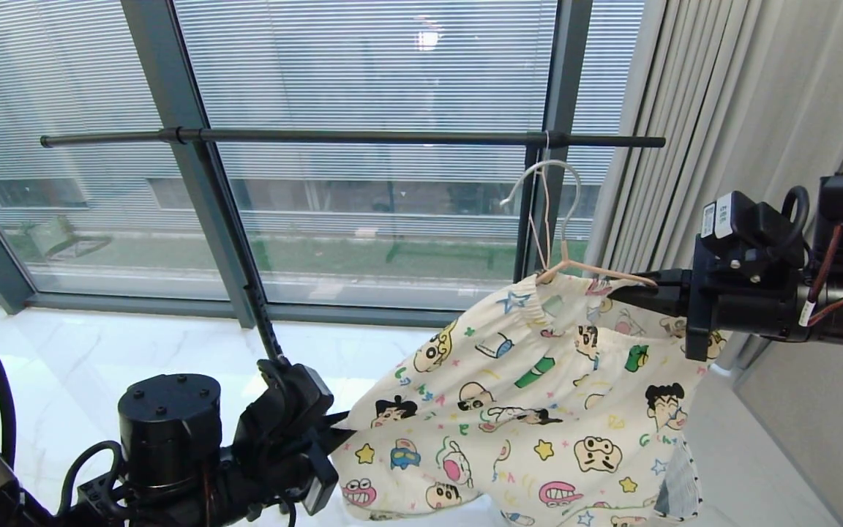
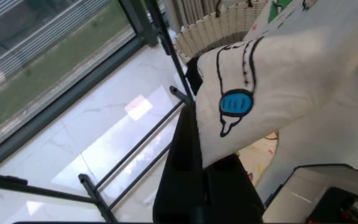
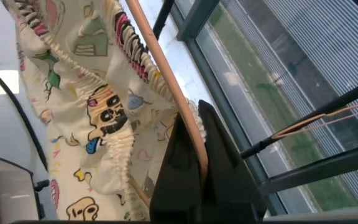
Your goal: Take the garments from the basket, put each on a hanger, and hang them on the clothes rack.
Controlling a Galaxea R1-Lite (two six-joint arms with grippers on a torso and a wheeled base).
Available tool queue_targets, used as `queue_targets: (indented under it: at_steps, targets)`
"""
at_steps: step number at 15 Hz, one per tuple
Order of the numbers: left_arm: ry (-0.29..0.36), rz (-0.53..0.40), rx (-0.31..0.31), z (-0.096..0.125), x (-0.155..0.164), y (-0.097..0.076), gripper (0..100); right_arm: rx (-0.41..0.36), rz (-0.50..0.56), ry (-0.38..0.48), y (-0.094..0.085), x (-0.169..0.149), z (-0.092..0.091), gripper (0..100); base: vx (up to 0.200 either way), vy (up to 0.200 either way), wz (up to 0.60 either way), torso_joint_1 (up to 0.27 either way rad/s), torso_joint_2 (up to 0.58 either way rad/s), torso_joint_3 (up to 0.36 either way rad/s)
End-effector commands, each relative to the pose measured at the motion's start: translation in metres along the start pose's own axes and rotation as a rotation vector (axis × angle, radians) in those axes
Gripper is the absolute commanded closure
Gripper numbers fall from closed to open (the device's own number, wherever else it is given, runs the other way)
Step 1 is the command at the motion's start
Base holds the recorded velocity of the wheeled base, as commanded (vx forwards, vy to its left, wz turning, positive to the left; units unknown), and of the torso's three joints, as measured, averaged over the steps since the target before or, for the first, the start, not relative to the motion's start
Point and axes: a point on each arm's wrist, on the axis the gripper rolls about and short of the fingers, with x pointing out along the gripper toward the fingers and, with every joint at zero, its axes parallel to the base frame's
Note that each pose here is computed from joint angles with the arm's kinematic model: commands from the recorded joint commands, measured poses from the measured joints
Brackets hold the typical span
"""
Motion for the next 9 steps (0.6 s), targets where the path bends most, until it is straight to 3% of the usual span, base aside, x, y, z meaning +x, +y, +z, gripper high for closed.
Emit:
queue_targets:
  at_steps: [1, 6, 9]
  targets:
    - [0.021, 0.057, -0.022, -0.008, -0.004, 0.011, 100, 0.006, -0.004, -0.003, 0.001, -0.003, 0.001, 100, 0.000, 0.000, 0.00, 0.000, 0.00, 0.000]
    - [0.124, 0.154, -0.087, -0.034, -0.024, 0.027, 100, 0.077, -0.034, 0.001, 0.001, -0.006, 0.005, 100, 0.000, 0.000, 0.00, 0.000, 0.00, 0.000]
    - [0.068, 0.130, -0.051, -0.025, -0.020, 0.021, 100, 0.097, -0.031, -0.003, 0.002, -0.006, 0.007, 100, 0.000, 0.000, 0.00, 0.000, 0.00, 0.000]
